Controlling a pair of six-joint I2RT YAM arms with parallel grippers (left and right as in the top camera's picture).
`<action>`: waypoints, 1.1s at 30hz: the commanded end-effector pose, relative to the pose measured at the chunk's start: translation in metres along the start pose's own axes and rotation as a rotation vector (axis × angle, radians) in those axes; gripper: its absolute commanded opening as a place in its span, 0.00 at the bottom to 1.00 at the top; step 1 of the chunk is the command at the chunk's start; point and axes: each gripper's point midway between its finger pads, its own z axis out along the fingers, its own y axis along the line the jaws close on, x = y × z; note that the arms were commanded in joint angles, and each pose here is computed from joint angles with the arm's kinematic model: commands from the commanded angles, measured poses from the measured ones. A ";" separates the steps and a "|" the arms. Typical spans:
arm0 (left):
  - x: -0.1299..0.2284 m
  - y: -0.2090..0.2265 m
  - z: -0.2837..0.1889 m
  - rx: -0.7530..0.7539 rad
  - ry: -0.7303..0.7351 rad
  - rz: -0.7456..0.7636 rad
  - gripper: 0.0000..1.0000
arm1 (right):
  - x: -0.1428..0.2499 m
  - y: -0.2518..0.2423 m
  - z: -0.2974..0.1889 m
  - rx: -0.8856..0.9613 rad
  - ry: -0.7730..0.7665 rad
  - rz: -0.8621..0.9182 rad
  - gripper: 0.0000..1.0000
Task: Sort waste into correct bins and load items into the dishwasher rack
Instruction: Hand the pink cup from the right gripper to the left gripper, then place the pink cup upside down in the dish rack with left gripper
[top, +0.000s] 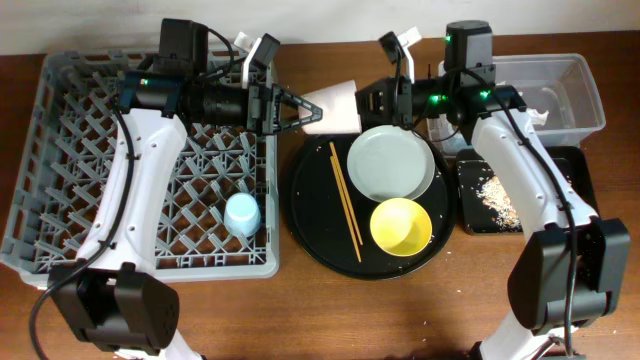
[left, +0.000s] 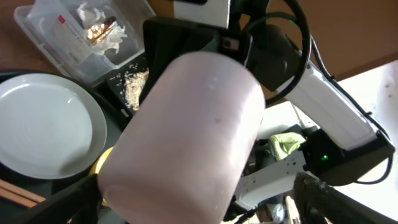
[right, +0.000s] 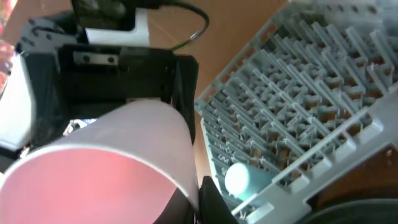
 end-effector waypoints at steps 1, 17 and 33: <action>0.003 -0.017 0.008 0.086 0.017 0.033 0.89 | -0.007 0.000 0.009 0.016 -0.009 0.049 0.04; 0.004 -0.017 0.012 0.081 0.024 0.043 0.64 | -0.006 -0.011 0.042 0.130 -0.016 0.058 0.04; -0.003 0.046 -0.001 -0.277 0.003 0.008 0.58 | -0.006 -0.016 0.040 0.156 -0.024 0.066 0.74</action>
